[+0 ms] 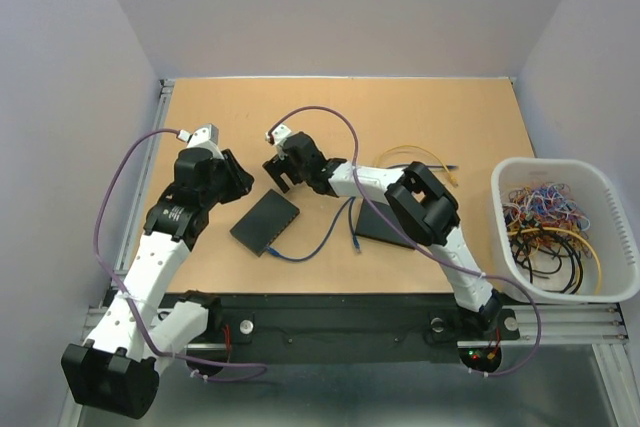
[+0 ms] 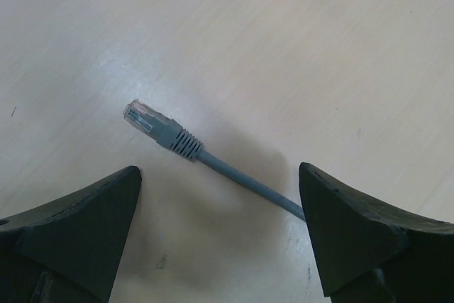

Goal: Insert the plug into the switch port

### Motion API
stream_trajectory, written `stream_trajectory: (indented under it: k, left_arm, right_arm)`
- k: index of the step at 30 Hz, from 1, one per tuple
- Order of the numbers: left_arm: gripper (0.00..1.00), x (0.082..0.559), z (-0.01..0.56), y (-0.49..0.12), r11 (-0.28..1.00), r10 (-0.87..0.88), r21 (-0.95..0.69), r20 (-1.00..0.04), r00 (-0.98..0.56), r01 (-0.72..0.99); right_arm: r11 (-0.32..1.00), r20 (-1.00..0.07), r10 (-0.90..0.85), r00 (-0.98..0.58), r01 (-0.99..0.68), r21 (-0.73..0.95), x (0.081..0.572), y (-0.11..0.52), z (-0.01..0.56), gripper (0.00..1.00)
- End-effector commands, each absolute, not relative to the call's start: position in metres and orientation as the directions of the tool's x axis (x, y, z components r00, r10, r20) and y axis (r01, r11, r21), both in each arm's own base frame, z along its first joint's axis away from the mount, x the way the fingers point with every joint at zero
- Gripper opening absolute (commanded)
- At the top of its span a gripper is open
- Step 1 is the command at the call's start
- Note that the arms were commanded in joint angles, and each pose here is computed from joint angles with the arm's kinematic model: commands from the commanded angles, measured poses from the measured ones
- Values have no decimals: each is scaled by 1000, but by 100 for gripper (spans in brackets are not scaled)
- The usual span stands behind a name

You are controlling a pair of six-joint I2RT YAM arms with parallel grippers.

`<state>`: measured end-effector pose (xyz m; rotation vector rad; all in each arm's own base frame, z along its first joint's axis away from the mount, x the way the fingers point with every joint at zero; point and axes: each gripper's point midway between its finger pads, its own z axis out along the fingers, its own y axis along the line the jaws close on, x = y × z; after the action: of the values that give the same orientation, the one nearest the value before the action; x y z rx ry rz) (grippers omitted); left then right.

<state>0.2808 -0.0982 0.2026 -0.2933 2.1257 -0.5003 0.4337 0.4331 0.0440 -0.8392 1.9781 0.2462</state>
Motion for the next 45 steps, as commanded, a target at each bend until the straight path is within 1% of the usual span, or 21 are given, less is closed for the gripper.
stream_trajectory:
  k: [1, 6, 8, 11, 13, 15, 16, 17, 19, 21, 22, 23, 27, 29, 31, 33, 40, 41, 42, 44, 45]
  left_arm:
    - [42, 278, 210, -99, 905, -330, -423, -766, -552, 47]
    - [42, 278, 209, -101, 904, -320, -422, -767, -556, 62]
    - [42, 279, 206, -101, 904, -319, -422, -763, -563, 60]
    - [42, 280, 204, -100, 905, -321, -423, -757, -570, 52]
    - [42, 280, 203, -100, 905, -320, -423, -756, -571, 52]
    - [42, 280, 204, -100, 905, -322, -423, -757, -568, 51]
    - [42, 280, 203, -100, 905, -322, -422, -758, -568, 50]
    - [43, 280, 203, -100, 904, -325, -425, -757, -567, 49]
    - [43, 280, 204, -100, 904, -325, -425, -758, -565, 49]
    - [43, 281, 204, -100, 903, -326, -427, -758, -565, 51]
    - [43, 281, 204, -100, 903, -326, -426, -757, -566, 50]
    - [43, 281, 202, -100, 903, -326, -426, -755, -569, 48]
    - [42, 282, 200, -100, 903, -327, -427, -751, -573, 45]
    - [43, 282, 198, -100, 902, -331, -430, -747, -577, 41]
    - [43, 282, 199, -100, 902, -331, -430, -747, -577, 41]
    - [43, 282, 199, -99, 903, -331, -428, -749, -574, 38]
    - [42, 282, 204, -97, 901, -347, -433, -756, -555, 28]
    - [42, 281, 206, -96, 901, -349, -433, -761, -546, 28]
    - [42, 281, 207, -95, 899, -355, -437, -761, -543, 24]
    - [42, 281, 211, -94, 896, -366, -443, -767, -527, 23]
    - [42, 281, 211, -95, 894, -369, -448, -767, -525, 26]
  right_arm:
    - [723, -818, -508, -270, -650, -235, 446, 436, 48, 98]
    - [707, -806, -523, -276, -668, -230, 445, 440, 32, 97]
    - [697, -807, -519, -281, -686, -210, 442, 443, 28, 93]
    - [656, -801, -522, -293, -738, -159, 433, 449, 15, 81]
    - [641, -798, -520, -305, -756, -128, 430, 449, 8, 68]
    - [630, -798, -511, -318, -770, -97, 427, 449, 5, 60]
    - [609, -798, -510, -322, -790, -70, 422, 452, 2, 54]
    - [592, -795, -508, -331, -805, -44, 419, 450, -1, 52]
    - [580, -792, -509, -339, -814, -24, 417, 450, -5, 42]
    - [561, -786, -513, -345, -828, -2, 414, 448, -11, 36]
    - [553, -784, -516, -346, -833, 4, 412, 448, -13, 26]
    - [539, -783, -515, -349, -842, 21, 409, 450, -14, 21]
    - [506, -772, -524, -360, -860, 58, 399, 449, -23, 10]
    - [504, -774, -524, -356, -862, 55, 398, 448, -20, 0]
    - [508, -772, -526, -355, -860, 49, 397, 444, -18, 0]
    - [519, -789, -514, -337, -854, 27, 401, 442, 1, 0]
    - [546, -864, -424, -270, -838, -6, 405, 436, 91, 1]
    - [542, -867, -414, -276, -841, 8, 401, 435, 96, 0]
    - [540, -887, -386, -254, -842, 6, 398, 434, 121, 0]
    - [532, -894, -370, -252, -846, 18, 389, 430, 134, 0]
    - [529, -907, -350, -235, -848, 16, 385, 427, 152, 1]
